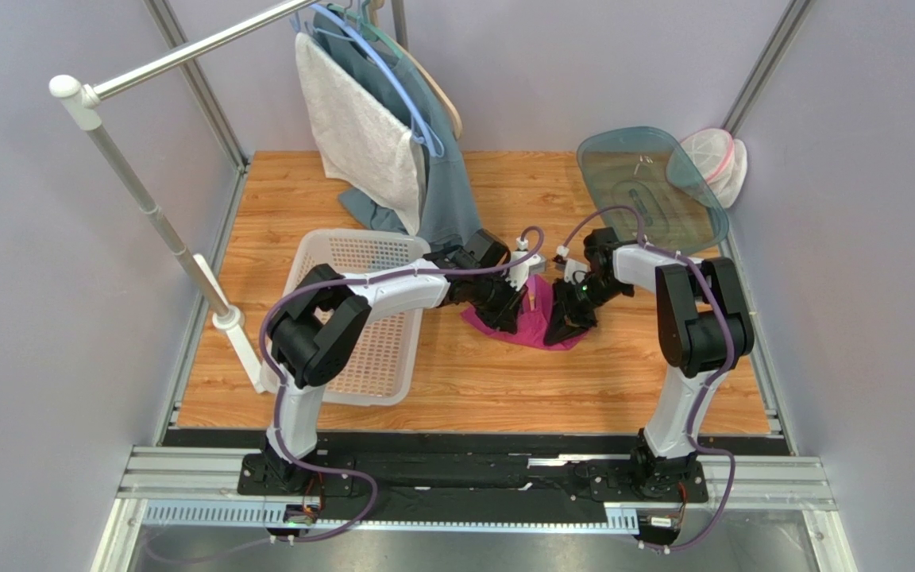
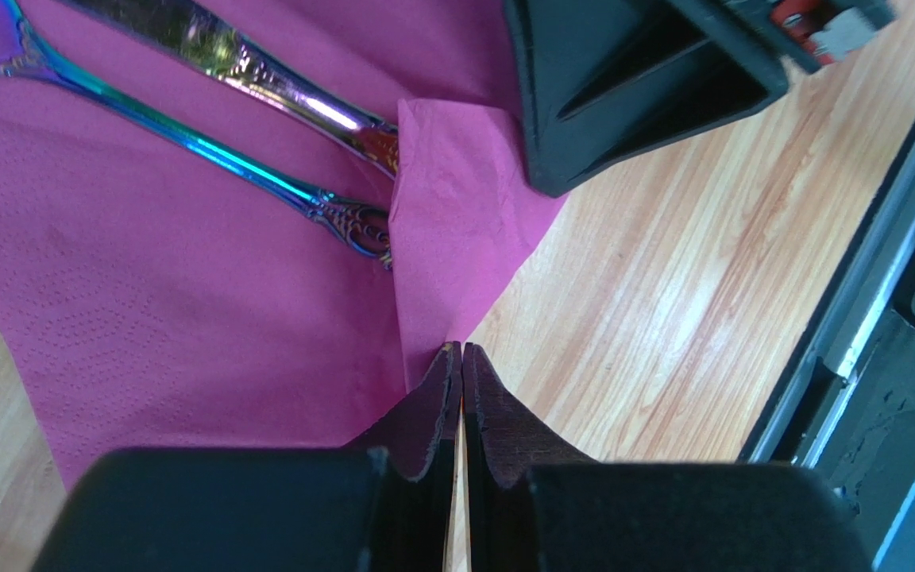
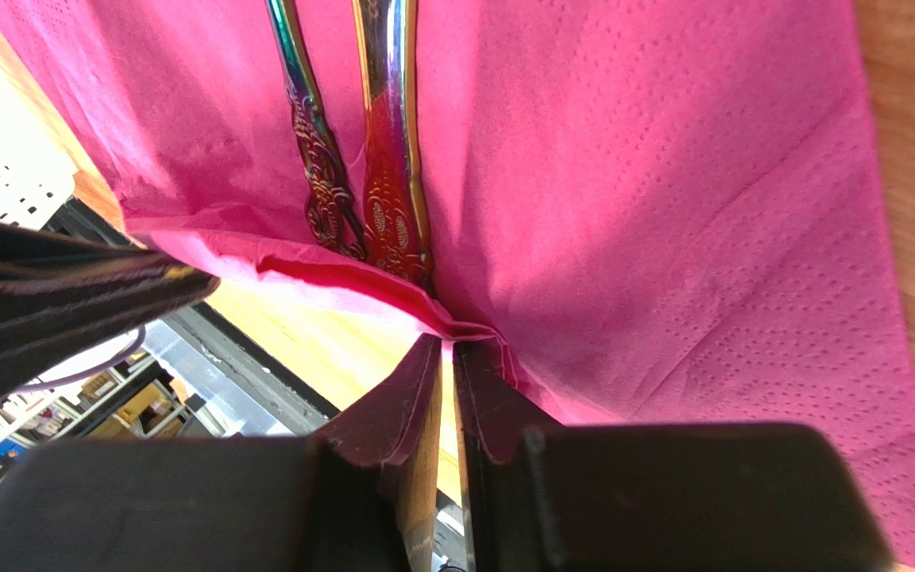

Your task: Place the utensils on the paper napkin and roll it up

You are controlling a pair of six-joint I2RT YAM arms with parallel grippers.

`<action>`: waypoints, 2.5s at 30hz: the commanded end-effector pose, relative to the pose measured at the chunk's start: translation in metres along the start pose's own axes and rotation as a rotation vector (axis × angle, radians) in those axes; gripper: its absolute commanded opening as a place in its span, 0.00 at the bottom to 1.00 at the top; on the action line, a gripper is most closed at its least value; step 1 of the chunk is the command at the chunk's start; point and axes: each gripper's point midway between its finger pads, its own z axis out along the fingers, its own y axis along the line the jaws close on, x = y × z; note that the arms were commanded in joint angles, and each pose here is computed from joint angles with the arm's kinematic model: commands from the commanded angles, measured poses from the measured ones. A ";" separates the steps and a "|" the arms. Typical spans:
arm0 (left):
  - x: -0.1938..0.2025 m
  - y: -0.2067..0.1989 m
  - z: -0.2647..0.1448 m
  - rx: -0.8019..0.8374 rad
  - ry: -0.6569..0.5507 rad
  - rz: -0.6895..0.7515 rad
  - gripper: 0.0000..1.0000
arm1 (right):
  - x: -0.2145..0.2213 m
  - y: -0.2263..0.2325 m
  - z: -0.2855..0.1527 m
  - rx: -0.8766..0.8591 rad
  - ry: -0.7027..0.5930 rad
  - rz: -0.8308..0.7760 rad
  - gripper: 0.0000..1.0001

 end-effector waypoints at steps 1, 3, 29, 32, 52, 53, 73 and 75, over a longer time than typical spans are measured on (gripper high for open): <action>0.004 0.006 -0.001 -0.021 0.034 -0.041 0.06 | -0.013 0.001 -0.002 0.015 -0.026 -0.033 0.15; 0.013 0.008 -0.001 -0.024 0.050 -0.050 0.06 | -0.017 0.002 -0.003 0.014 -0.033 -0.039 0.15; 0.055 0.022 0.011 -0.065 0.168 -0.165 0.02 | 0.010 0.033 -0.010 -0.056 -0.004 -0.092 0.18; 0.055 0.022 0.011 -0.066 0.167 -0.161 0.02 | 0.009 0.030 -0.002 -0.044 0.003 -0.096 0.18; 0.063 0.023 0.008 -0.064 0.178 -0.156 0.02 | 0.021 -0.002 0.000 -0.086 0.052 0.055 0.15; 0.063 0.022 0.008 -0.062 0.176 -0.154 0.02 | 0.022 -0.004 -0.001 -0.087 0.054 0.069 0.15; 0.056 0.018 0.006 -0.043 0.158 -0.162 0.02 | -0.005 0.034 -0.029 -0.174 -0.066 -0.033 0.15; 0.055 0.017 0.006 -0.038 0.157 -0.161 0.02 | -0.009 0.039 -0.023 -0.171 -0.066 -0.042 0.15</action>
